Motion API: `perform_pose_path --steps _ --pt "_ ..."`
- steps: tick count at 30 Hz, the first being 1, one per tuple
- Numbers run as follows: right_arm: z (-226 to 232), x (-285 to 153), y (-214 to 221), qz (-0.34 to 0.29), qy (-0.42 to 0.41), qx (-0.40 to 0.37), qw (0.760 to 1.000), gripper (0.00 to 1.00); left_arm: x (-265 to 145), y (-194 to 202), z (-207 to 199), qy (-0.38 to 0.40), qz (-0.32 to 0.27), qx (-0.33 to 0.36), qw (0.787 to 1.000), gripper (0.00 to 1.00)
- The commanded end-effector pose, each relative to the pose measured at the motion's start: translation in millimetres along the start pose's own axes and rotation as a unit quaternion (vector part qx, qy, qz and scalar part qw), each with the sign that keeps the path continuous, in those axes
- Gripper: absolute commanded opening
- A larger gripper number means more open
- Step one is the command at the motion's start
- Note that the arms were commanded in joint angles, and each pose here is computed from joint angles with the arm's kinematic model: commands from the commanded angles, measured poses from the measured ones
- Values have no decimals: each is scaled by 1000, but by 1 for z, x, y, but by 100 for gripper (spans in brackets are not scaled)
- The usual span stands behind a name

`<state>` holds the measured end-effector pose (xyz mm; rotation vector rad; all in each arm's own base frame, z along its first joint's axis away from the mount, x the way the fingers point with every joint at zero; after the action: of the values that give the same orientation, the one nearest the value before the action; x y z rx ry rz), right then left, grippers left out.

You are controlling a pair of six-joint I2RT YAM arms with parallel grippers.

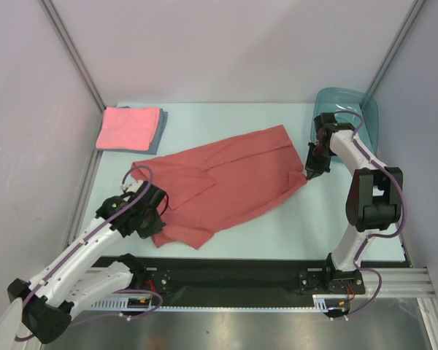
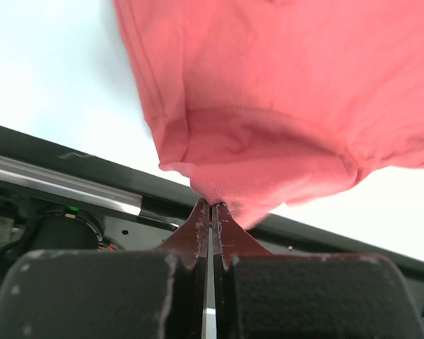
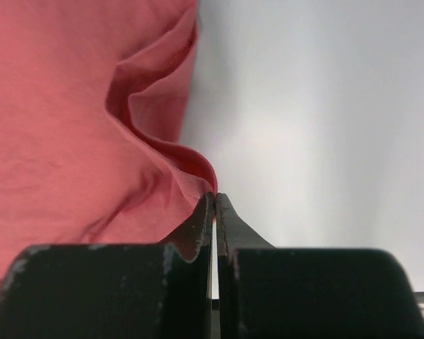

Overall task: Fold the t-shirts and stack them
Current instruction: Fold the tshirt

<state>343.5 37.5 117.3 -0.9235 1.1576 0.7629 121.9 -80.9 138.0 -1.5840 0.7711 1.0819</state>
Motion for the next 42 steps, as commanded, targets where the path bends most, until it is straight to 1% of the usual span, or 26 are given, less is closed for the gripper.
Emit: perform_pose_path --steps 1,4,5,12,13,14,19,21,24,30,32,34,36,39,40,41,42 --pt "-5 -6 -6 -20 1 -1 1000 0 -15 -18 10 -14 -38 -2 999 0" --pt "-9 -6 -9 -23 2 7 1000 0 -19 -25 14 -21 -48 -5 999 0" --pt "-14 -6 -12 -29 15 11 999 0 -20 -29 16 -23 -52 -6 998 0" --pt "-18 -15 -15 -32 7 33 999 0 -28 -42 19 -30 -70 0 997 0" --pt "-27 -17 -15 -31 12 49 998 0 -30 -44 19 -29 -75 2 997 0" --pt "-25 -19 -11 -19 -5 58 998 0 -33 -45 22 -34 -76 0 997 0" --pt "-43 -23 -1 -12 1 80 997 0 -37 -46 21 -23 -82 8 996 0" --pt "-49 -25 7 -5 10 84 996 0 -37 -45 22 -27 -79 8 997 0" --pt "-52 -27 22 3 -1 102 995 0 -38 -47 21 -20 -85 13 996 0" --pt "-56 -24 39 20 0 115 993 0 -35 -48 21 -25 -82 28 996 0" --pt "-57 -20 51 35 -4 119 992 0 -34 -49 20 -22 -82 32 996 0" --pt "-58 -15 56 32 -9 118 992 0 -34 -50 20 -23 -84 37 996 0" --pt "-57 -13 54 34 -8 117 993 0 -35 -54 18 -22 -87 39 995 0" --pt "-50 -11 38 22 -22 112 993 0 -39 -64 16 -24 -100 48 994 0" --pt "-49 -4 34 29 -18 109 993 0 -40 -68 15 -27 -102 53 993 0" --pt "-45 -7 20 14 -22 100 995 0 -44 -74 13 -28 -112 55 992 0" --pt "-44 -5 14 14 -19 97 995 0 -43 -77 12 -32 -111 61 991 0"
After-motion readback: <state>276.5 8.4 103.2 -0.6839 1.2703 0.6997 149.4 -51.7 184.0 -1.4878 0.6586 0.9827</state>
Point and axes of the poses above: each gripper's point midway between its finger pads, its own x axis out along the fingers, its own z axis along the line the jaws close on, y = z × x, the point moved 3 cm from there along -x, back along the fingers, and after that the axes turned 10 degrees about x, right-handed, at the moved point
